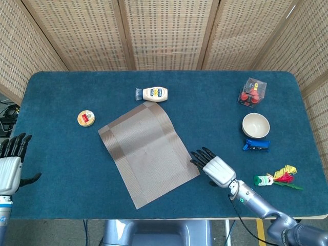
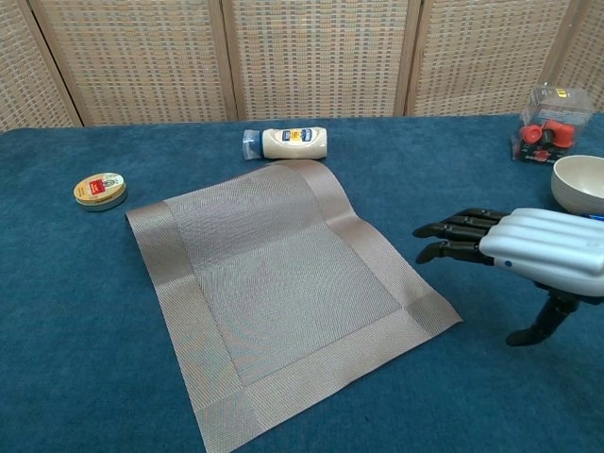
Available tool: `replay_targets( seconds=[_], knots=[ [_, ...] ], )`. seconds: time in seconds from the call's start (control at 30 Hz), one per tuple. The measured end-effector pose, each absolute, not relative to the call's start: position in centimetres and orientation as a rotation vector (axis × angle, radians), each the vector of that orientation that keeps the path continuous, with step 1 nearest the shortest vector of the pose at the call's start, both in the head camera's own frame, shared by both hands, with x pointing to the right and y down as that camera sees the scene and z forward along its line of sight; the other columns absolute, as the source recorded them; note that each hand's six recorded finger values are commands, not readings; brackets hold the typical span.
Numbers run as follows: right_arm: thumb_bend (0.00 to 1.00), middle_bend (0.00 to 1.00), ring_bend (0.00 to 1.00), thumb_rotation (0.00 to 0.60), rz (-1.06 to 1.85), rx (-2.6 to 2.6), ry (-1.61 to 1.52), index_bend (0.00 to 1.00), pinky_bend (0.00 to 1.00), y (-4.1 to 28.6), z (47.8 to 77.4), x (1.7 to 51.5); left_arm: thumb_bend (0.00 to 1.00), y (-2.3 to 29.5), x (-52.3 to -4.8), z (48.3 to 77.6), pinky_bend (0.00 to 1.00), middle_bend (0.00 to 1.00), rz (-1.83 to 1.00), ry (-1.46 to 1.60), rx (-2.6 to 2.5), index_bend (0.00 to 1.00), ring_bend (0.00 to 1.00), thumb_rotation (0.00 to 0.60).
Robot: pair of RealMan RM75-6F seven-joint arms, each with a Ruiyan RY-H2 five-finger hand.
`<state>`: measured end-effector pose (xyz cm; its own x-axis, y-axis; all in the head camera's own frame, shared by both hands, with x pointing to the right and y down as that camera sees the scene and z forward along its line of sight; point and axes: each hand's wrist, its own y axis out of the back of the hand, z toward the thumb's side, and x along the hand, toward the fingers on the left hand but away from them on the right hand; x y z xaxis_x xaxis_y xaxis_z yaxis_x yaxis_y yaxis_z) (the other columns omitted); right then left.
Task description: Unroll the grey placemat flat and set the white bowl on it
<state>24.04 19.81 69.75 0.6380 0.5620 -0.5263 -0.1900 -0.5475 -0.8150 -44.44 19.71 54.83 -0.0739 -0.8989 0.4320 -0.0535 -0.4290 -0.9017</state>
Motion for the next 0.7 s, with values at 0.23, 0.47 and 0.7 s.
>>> replay_targets(
  seconds=[0.23,0.47,0.7],
  knots=[
    [0.0,0.0,0.0,0.6,1.009,-1.9,-0.248,0.18,0.0,19.5,71.6,22.1,0.0,19.5,-44.9,55.0,0.0,0.0,-1.584,1.06,-1.538,0.0,0.0,0.6],
    [0.0,0.0,0.0,0.6,0.999,-1.901,-0.255,0.18,0.0,19.2,72.1,20.4,0.0,19.4,-45.1,54.9,0.0,0.0,-1.581,1.07,-1.552,0.0,0.0,0.6],
    [0.0,0.0,0.0,0.6,0.982,-1.887,-0.263,0.19,0.0,18.4,72.0,18.8,0.0,19.4,-45.1,54.9,0.0,0.0,-1.577,1.074,-1.562,0.0,0.0,0.6]
  ],
)
